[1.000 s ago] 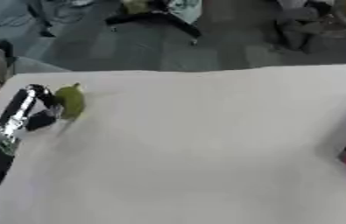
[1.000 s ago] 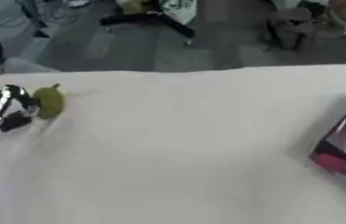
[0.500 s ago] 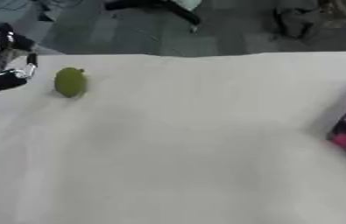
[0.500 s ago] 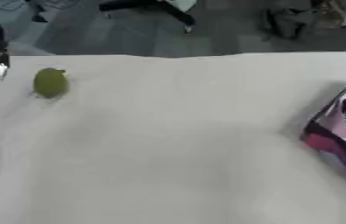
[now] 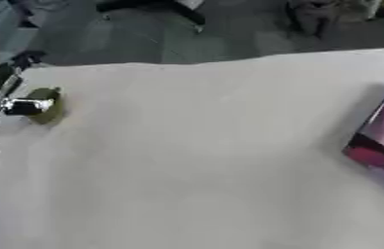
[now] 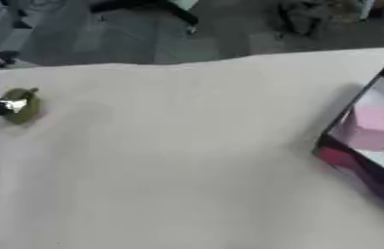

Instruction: Pick up the objects with one hand, pass them to the other hand, and then place them into the box on the other side of the table.

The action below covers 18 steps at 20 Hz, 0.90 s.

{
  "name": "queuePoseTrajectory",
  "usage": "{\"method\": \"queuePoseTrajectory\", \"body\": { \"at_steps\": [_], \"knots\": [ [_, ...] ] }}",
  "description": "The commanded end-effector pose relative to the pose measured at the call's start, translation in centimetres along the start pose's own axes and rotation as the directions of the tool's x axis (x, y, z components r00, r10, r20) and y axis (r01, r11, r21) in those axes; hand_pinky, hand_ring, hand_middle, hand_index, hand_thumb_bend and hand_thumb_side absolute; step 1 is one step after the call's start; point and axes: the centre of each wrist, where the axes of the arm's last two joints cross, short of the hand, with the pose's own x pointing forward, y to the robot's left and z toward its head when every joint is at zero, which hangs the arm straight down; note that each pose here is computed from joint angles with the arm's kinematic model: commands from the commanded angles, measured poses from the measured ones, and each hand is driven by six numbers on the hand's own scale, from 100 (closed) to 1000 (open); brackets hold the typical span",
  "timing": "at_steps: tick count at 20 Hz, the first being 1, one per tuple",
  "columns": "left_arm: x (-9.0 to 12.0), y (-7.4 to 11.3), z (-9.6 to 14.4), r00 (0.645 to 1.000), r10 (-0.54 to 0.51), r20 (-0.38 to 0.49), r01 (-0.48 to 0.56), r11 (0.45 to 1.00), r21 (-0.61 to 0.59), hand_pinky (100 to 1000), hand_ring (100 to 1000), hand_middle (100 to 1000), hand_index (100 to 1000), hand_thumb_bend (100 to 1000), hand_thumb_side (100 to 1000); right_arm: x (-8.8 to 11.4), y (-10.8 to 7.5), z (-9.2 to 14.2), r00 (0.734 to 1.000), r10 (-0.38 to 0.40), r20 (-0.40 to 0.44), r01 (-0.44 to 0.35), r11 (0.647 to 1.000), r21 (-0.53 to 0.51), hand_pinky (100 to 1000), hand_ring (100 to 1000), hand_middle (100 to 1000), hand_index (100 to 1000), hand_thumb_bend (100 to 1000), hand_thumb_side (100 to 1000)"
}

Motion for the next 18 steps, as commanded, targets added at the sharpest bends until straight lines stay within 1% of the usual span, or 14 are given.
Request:
{"method": "queuePoseTrajectory", "body": {
  "at_steps": [1,2,3,7,8,9,11,13,15,16,18],
  "knots": [
    [-2.1,2.5,1.1,0.993,-0.111,-0.045,0.113,0.993,0.043,859,859,872,970,320,151,-0.1,-0.7,-0.1,0.999,-0.037,-0.02,0.037,0.999,-0.024,856,877,824,999,534,416],
    [-2.4,2.4,1.6,0.991,-0.124,-0.06,0.126,0.991,0.041,857,856,868,971,324,129,-0.1,-0.6,-0.1,0.999,-0.042,-0.022,0.041,0.999,-0.026,856,877,824,999,541,419],
    [-2.7,2.2,2.2,0.987,-0.137,-0.08,0.14,0.99,0.033,854,852,865,972,306,171,-0.1,-0.6,0.0,0.999,-0.046,-0.022,0.045,0.999,-0.027,856,877,824,999,533,417],
    [-3.9,1.1,4.7,0.972,-0.181,-0.15,0.178,0.983,-0.035,824,820,840,964,276,202,-0.1,-0.5,0.0,0.998,-0.056,-0.019,0.055,0.998,-0.027,857,877,824,999,531,419],
    [-4.1,0.8,5.4,0.968,-0.192,-0.16,0.185,0.981,-0.059,799,796,819,950,326,153,-0.1,-0.5,0.1,0.998,-0.057,-0.018,0.056,0.998,-0.026,857,877,824,999,531,420],
    [-4.3,0.5,5.9,0.965,-0.204,-0.164,0.192,0.978,-0.086,787,784,808,940,259,225,-0.1,-0.5,0.1,0.998,-0.057,-0.017,0.057,0.998,-0.025,857,878,825,999,530,420],
    [-4.6,0.2,6.8,0.962,-0.222,-0.161,0.203,0.971,-0.129,735,734,763,899,222,237,-0.2,-0.4,0.1,0.998,-0.054,-0.017,0.054,0.998,-0.021,857,878,825,999,529,421],
    [-4.6,-0.2,7.3,0.961,-0.228,-0.153,0.205,0.967,-0.153,640,604,635,800,100,229,-0.2,-0.4,0.1,0.999,-0.05,-0.017,0.05,0.999,-0.018,857,878,826,1000,528,423],
    [-4.5,-0.5,7.3,0.966,-0.208,-0.155,0.19,0.974,-0.126,552,468,495,669,100,244,-0.3,-0.3,0.1,0.999,-0.043,-0.014,0.043,0.999,-0.016,858,878,826,1000,526,424],
    [-4.4,-0.6,7.2,0.971,-0.184,-0.152,0.171,0.981,-0.095,533,408,433,594,100,250,-0.3,-0.3,0.1,0.999,-0.037,-0.014,0.036,0.999,-0.016,858,879,826,1000,525,424],
    [-4.1,-0.8,6.8,0.985,-0.118,-0.13,0.115,0.993,-0.03,515,366,386,541,100,262,-0.5,-0.2,0.2,1.0,-0.025,-0.013,0.025,1.0,-0.011,859,879,827,1000,523,426]
  ]
}}
